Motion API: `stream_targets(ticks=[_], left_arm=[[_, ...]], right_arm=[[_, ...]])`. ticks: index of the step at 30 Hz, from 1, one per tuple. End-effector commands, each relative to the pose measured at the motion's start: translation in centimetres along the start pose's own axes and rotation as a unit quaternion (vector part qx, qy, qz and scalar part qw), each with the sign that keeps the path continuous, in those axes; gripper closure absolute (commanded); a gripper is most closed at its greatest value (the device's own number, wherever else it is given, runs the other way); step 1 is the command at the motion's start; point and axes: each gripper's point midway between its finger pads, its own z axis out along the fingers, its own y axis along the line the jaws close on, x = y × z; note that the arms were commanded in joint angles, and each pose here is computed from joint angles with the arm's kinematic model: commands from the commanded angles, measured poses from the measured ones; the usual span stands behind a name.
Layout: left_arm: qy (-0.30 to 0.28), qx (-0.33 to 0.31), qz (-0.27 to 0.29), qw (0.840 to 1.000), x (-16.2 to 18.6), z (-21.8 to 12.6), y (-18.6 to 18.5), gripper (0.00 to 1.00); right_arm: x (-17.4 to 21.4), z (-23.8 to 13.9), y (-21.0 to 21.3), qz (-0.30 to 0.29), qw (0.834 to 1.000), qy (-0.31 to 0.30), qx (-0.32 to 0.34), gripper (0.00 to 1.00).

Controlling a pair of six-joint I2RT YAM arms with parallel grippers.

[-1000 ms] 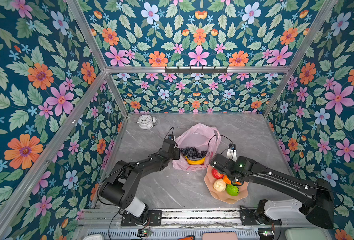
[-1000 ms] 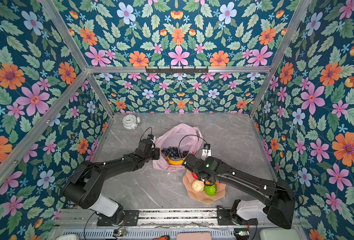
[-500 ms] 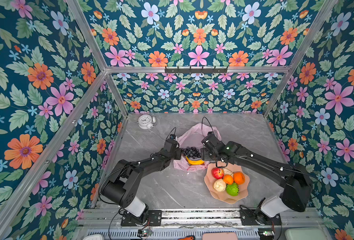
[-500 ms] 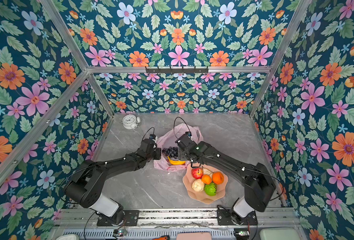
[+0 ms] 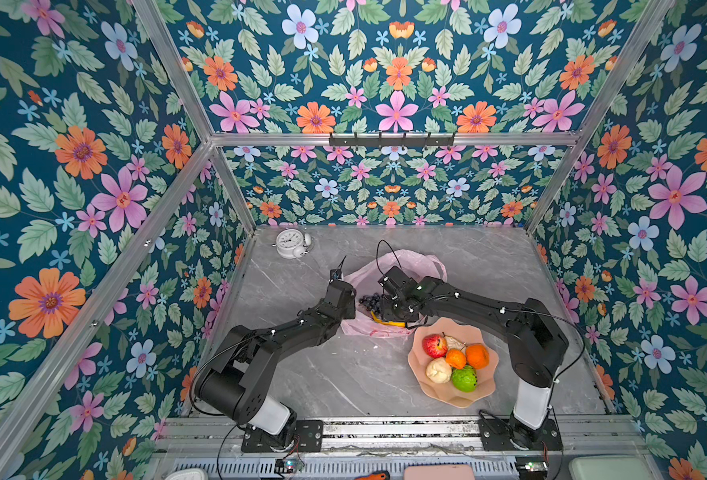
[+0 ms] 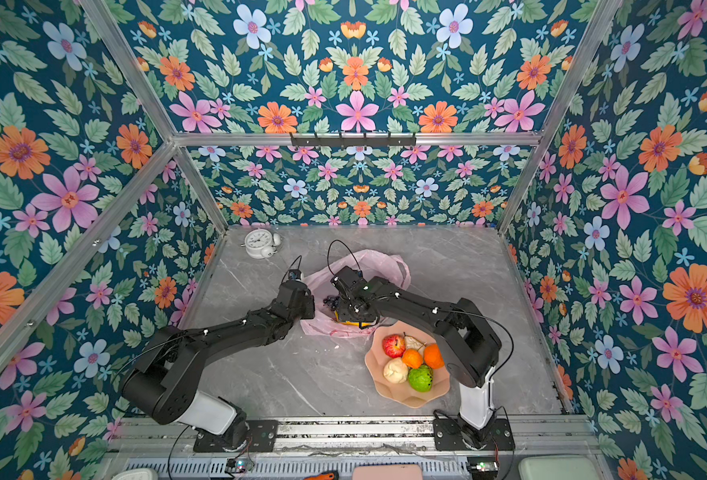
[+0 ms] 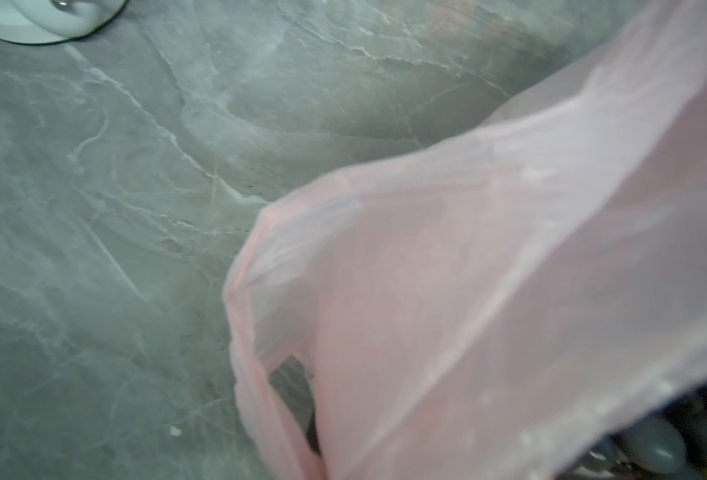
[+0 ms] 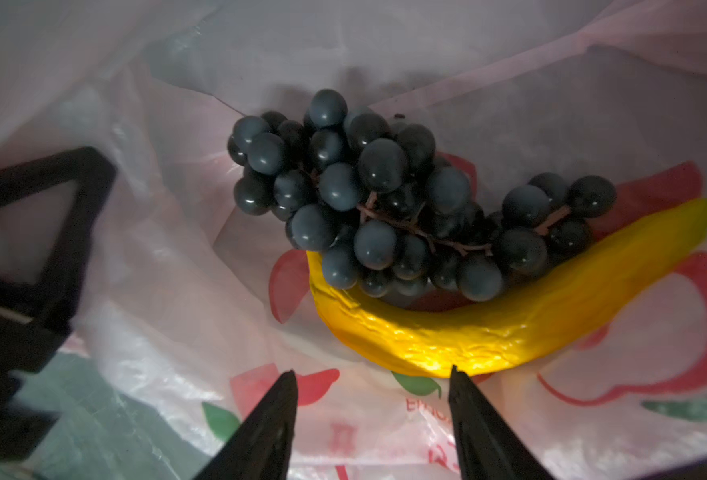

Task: Take the fake fruits out of the plastic bag
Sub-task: 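Reach the right gripper into the bag and grasp the yellow banana's end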

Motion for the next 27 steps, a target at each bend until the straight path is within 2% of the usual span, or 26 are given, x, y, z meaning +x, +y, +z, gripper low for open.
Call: stream_targets(ticks=[1, 7, 15, 19, 22, 27], left_arm=[[-0.022, -0.055, -0.033, 0.998, -0.6, -0.6, 2.6, 0.98], [-0.048, -0.050, -0.062, 0.996, -1.2, -1.8, 3.6, 0.97], [-0.006, -0.002, -0.025, 1.000, -0.2, -0.2, 0.5, 0.96], [0.014, -0.030, -0.003, 0.999, 0.5, 0.6, 0.4, 0.97], [0.016, -0.028, 0.000, 0.999, 0.6, 0.7, 0.0, 0.97], [0.010, -0.025, 0.005, 1.000, 0.4, 0.4, -0.2, 0.97]], right_arm=[[-0.3, 0.3, -0.2, 0.000, 0.999, -0.022, 0.037, 0.39], [0.2, 1.4, -0.6, 0.012, 0.999, -0.016, 0.047, 0.39], [1.3, 1.2, -2.5, 0.046, 0.997, -0.019, 0.064, 0.40], [1.5, 1.7, -3.8, 0.083, 0.994, -0.019, 0.069, 0.40], [1.4, 2.6, -3.9, 0.106, 0.993, -0.007, 0.058, 0.41], [0.8, 3.1, -4.1, 0.115, 0.991, -0.012, 0.061, 0.41]])
